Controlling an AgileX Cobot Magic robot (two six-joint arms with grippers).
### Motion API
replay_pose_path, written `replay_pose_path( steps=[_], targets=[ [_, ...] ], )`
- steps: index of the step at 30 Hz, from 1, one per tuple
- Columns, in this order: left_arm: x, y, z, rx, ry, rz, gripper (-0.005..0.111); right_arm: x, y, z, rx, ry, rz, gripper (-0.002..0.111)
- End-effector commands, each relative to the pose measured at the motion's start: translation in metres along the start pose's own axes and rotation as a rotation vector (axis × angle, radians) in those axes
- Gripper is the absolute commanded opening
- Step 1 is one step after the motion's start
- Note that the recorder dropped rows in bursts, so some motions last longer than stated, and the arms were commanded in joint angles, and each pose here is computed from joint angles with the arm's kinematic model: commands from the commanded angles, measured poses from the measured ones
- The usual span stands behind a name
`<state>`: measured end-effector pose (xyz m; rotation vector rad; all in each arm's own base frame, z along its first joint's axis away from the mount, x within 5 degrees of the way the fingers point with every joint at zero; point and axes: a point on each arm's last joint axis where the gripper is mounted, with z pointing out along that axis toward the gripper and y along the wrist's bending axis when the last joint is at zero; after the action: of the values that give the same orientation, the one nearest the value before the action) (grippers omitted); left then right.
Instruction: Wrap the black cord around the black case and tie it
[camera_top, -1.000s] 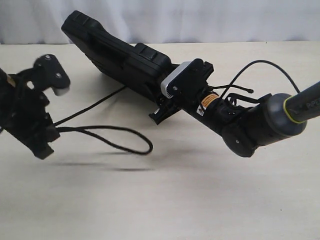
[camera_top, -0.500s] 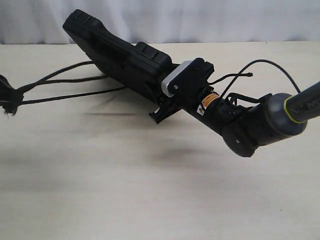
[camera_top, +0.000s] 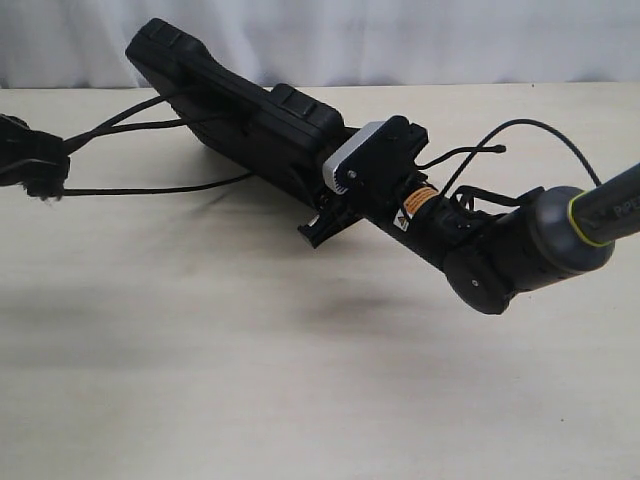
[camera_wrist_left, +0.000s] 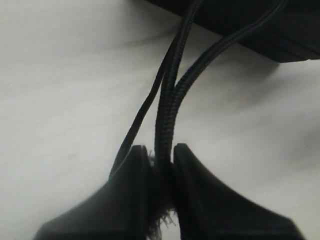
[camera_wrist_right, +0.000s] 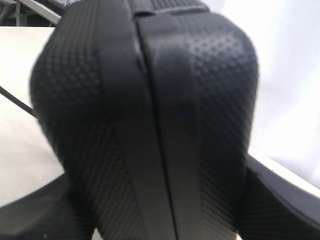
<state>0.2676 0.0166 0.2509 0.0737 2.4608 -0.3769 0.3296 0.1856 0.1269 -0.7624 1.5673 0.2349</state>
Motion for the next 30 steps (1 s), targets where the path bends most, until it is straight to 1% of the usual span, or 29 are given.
replay_pose_path(
  steps=[1,5,8,11,12,14,20,24,27,28,30],
  targets=[
    [-0.003,-0.001,-0.001,0.010,-0.030,-0.032,0.000,0.013,0.001,-0.002,-0.008,0.096,0.048,0.004],
    [-0.002,0.000,0.003,0.018,-0.024,-0.048,0.000,0.013,0.001,-0.002,-0.008,0.096,0.048,0.004],
    [-0.001,-0.003,0.017,0.029,0.004,-0.048,0.000,0.013,0.001,-0.002,-0.008,0.096,0.048,0.004],
    [-0.005,-0.013,0.036,0.019,-0.023,-0.044,0.000,0.013,0.001,-0.002,-0.008,0.096,0.048,0.004],
    [-0.007,-0.016,0.041,0.001,-0.049,-0.039,0.000,0.013,0.001,-0.002,-0.008,0.096,0.048,0.004],
    [-0.008,-0.023,0.048,-0.018,-0.067,-0.010,0.000,0.013,0.001,-0.002,-0.008,0.096,0.048,0.004],
    [-0.009,-0.042,0.069,-0.019,-0.072,0.052,0.000,0.013,0.002,-0.002,-0.012,0.095,0.045,0.004],
    [-0.020,-0.054,0.076,-0.009,-0.098,0.087,0.000,0.013,0.008,-0.003,-0.072,0.086,0.002,0.005],
    [-0.031,-0.062,0.078,0.002,-0.126,0.161,0.000,0.014,0.013,-0.003,-0.129,0.099,-0.039,0.010],
    [-0.033,-0.065,0.080,0.002,-0.130,0.194,0.000,0.015,0.013,-0.003,-0.133,0.107,-0.042,0.013],
    [-0.033,-0.066,0.083,-0.005,-0.136,0.220,0.000,0.016,0.012,-0.003,-0.123,0.121,-0.033,0.021]
  ],
)
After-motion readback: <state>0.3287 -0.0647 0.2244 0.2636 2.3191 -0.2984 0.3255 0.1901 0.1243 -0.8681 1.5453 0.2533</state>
